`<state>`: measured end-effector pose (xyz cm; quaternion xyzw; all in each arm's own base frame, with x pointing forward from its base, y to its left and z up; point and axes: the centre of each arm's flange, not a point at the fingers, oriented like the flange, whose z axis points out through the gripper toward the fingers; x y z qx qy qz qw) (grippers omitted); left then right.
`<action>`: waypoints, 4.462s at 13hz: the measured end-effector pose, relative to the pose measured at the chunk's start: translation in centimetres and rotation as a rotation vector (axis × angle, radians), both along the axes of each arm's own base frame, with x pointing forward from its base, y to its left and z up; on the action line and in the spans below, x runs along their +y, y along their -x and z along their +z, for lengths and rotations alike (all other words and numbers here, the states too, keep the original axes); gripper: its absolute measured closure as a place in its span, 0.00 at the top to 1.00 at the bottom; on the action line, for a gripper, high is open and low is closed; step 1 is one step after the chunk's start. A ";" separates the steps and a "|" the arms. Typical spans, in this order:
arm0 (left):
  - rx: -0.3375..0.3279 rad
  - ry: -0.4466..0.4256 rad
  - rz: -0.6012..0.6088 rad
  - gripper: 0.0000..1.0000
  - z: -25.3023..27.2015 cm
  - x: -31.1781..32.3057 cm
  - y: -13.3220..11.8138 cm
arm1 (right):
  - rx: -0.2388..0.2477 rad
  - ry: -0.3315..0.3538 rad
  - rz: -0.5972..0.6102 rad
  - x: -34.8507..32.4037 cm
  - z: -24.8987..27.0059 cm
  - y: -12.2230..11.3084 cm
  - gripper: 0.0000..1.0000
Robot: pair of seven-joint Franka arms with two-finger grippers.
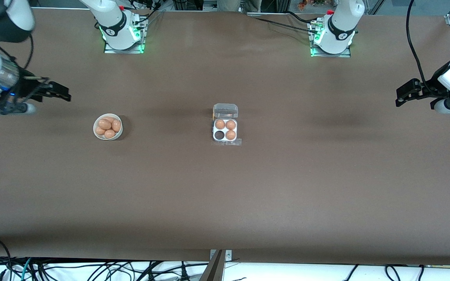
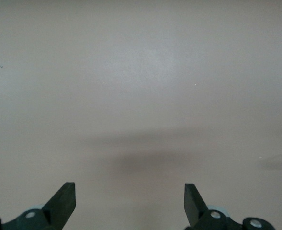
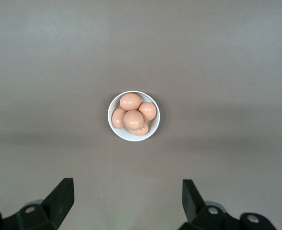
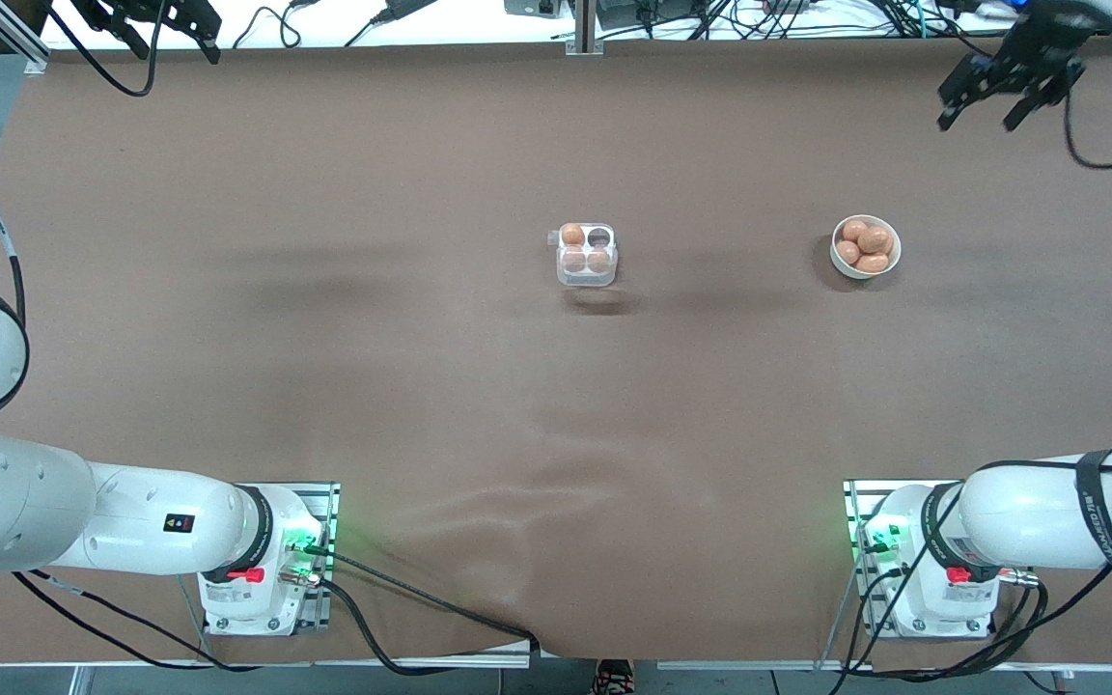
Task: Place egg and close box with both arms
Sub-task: 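Move the right gripper toward the white bowl of eggs, then lower the open right gripper over a brown egg in the bowl, then close the right gripper on the egg and lift it from the bowl, then carry the egg to the clear carton and lower it into the empty slot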
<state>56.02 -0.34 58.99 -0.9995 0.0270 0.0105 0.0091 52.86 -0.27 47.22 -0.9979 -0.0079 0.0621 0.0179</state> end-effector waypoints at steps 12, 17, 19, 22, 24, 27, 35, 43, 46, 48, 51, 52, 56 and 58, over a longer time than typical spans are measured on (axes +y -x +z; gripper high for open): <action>0.000 0.000 -0.012 1.00 0.0 -0.7 0.0 | -0.054 0.017 -0.024 1.4 -19.3 1.8 1.00; 0.000 0.000 -0.012 1.00 0.0 -0.7 0.0 | -0.063 0.021 -0.044 1.6 -22.3 1.7 1.00; -0.004 0.000 -0.011 1.00 0.2 -0.6 0.0 | -0.063 0.021 -0.047 1.6 -23.2 2.1 1.00; -0.026 0.000 -0.011 1.00 1.2 -0.6 -0.1 | -0.059 0.022 -0.054 1.6 -23.6 2.5 1.00; -0.029 0.000 -0.011 1.00 1.4 -0.6 -0.2 | -0.057 0.023 -0.054 1.7 -23.7 2.6 0.99; -0.028 0.000 -0.011 1.00 1.3 -0.6 -0.2 | -0.059 0.022 -0.053 1.8 -23.7 2.6 0.69; -0.016 0.000 -0.011 1.00 0.7 -0.6 -0.5 | -0.071 0.020 -0.048 2.1 -23.0 2.4 0.48; -0.015 -0.001 -0.010 1.00 0.6 -0.6 -0.5 | -0.002 0.012 -0.064 0.9 0.6 -1.1 0.48; -0.015 -0.001 -0.009 1.00 0.6 -0.6 -0.5 | -0.001 0.010 -0.069 0.2 9.5 -1.4 0.48; -0.015 -0.001 -0.009 1.00 0.6 -0.5 -0.5 | 0.001 0.009 -0.067 0.3 11.8 -1.4 0.48; -0.015 -0.001 -0.007 1.00 0.6 -0.5 -0.5 | 0.016 0.013 -0.119 3.5 11.5 -2.5 0.48; -0.014 -0.001 -0.007 1.00 0.6 -0.4 -0.5 | 0.033 0.015 -0.131 6.5 10.5 -2.9 0.48; -0.014 -0.001 -0.006 1.00 0.6 -0.4 -0.6 | 0.045 -0.025 -0.155 20.9 4.8 -4.9 0.48; -0.014 -0.001 -0.006 1.00 0.6 -0.4 -0.6 | 0.024 -0.028 -0.158 27.4 1.3 -4.9 0.48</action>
